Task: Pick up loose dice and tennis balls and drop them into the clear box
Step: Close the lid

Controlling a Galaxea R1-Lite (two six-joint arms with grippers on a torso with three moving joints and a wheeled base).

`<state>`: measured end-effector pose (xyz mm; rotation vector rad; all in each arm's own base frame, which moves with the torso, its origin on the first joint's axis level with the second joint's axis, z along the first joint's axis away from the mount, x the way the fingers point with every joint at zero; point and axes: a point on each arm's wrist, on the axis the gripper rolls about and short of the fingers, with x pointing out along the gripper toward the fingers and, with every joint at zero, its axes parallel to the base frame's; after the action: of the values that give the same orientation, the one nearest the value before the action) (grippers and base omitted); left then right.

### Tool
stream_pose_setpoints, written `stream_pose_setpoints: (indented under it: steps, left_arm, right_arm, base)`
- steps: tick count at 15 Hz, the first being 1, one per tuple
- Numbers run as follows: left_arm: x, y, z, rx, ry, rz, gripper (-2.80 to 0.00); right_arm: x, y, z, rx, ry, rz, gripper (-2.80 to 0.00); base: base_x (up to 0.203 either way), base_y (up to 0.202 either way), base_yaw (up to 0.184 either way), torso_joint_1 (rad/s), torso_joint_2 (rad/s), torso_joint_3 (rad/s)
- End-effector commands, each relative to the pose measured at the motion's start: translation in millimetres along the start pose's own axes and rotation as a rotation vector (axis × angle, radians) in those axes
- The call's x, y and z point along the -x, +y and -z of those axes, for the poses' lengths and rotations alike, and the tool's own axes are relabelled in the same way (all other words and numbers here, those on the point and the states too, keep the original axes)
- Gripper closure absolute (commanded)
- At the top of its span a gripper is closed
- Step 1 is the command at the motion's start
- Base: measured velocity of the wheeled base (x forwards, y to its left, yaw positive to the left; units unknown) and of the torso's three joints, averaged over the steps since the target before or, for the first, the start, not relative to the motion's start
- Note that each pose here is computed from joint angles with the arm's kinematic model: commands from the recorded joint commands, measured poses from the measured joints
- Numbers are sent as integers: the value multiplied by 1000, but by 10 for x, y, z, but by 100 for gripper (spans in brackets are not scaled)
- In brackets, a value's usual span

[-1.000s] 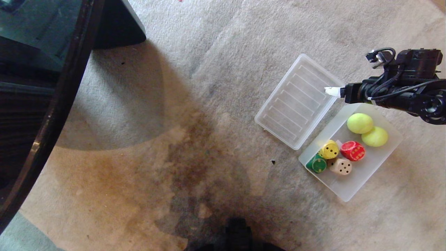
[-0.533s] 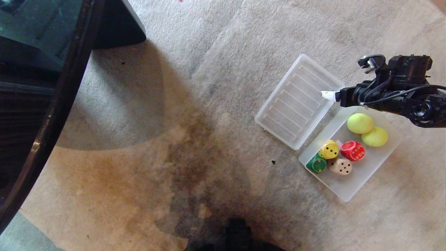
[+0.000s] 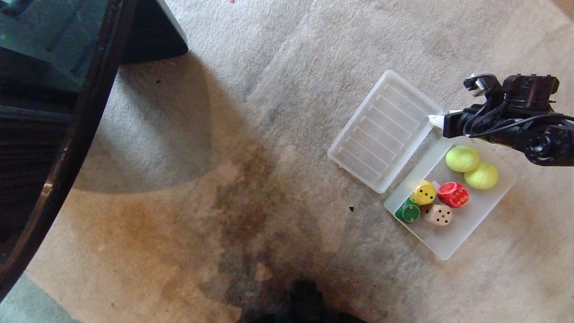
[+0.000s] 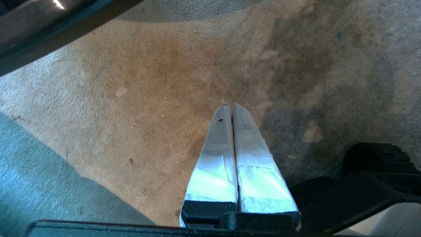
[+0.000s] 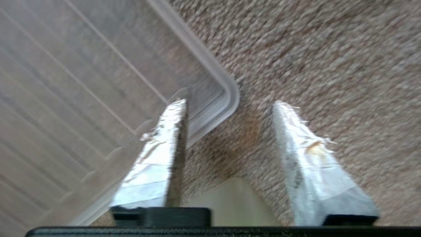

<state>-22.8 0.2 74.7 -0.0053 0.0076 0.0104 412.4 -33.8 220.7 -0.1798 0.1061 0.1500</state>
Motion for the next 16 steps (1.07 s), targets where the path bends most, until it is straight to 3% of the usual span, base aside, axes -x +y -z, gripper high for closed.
stream_pose_setpoints:
  steps: [1,16]
  left_arm:
    - [-1,0,4,1,2,0,0]
    - [0,0,0,1,0,0,0]
  right_arm:
    - [-82,-13,116,-4,16,-1,0]
    - [-56,-13,86,-3,-12,5,0]
  base:
    - [0,0,0,0,0,0]
    - [0,0,0,0,0,0]
